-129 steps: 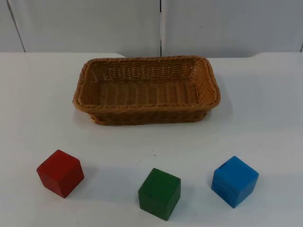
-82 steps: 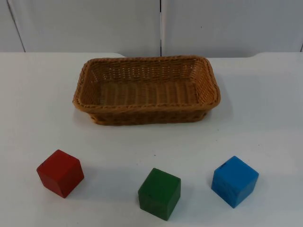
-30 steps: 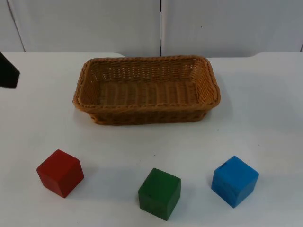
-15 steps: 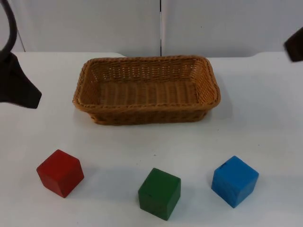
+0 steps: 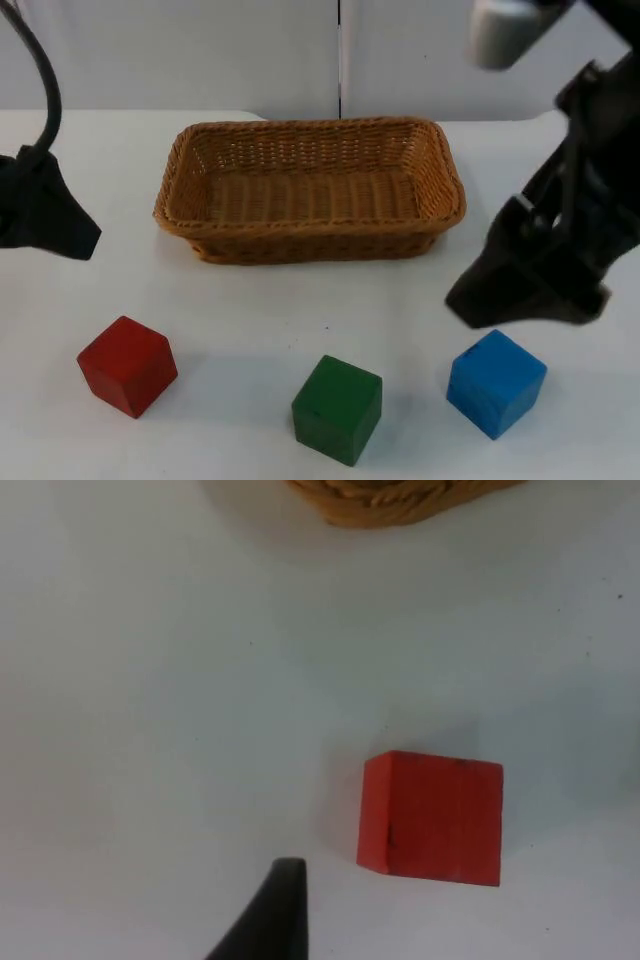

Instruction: Pick up one cube with each hand and place exactly two cubes into the same basket, leaving the remaining cube outside.

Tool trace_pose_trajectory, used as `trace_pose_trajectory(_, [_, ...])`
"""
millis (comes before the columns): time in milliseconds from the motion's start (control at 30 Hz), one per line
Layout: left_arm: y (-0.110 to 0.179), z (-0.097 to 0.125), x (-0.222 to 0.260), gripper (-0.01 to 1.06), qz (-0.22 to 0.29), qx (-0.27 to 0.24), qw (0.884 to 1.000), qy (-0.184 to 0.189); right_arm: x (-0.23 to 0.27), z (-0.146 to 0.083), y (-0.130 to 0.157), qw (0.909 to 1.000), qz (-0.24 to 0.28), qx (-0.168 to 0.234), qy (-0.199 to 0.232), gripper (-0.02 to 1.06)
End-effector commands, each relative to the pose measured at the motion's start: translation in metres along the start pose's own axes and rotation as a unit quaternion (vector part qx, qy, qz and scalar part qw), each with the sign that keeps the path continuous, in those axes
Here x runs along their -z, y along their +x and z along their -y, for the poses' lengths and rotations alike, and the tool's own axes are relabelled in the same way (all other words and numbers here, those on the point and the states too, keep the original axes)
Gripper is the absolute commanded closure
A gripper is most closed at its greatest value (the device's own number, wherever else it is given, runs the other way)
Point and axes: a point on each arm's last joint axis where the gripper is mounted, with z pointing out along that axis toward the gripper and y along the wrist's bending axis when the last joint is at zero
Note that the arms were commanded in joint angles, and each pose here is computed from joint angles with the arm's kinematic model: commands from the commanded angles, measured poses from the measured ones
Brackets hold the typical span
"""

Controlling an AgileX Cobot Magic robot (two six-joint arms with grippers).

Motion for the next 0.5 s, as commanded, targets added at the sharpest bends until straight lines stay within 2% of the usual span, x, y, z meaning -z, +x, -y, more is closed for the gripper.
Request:
trace_pose_trajectory(0, [-0.002,-0.001,-0.003,0.00,0.003,0.004,1.000,0.003,-0.005,-0.005,-0.005,0.9999,0.007,0.013,0.000,-0.01])
trace_pose_trajectory(167, [-0.002,-0.003,-0.014,0.00,-0.007,0.000,1.000,0.015,-0.025,-0.014,-0.009,0.9992,0.003,0.041,0.000,-0.01])
trace_pose_trajectory(467, [0.000,0.000,-0.038,0.00,-0.036,-0.019,0.999,0.024,-0.052,-0.010,-0.010,0.9993,-0.001,0.037,0.004,-0.01])
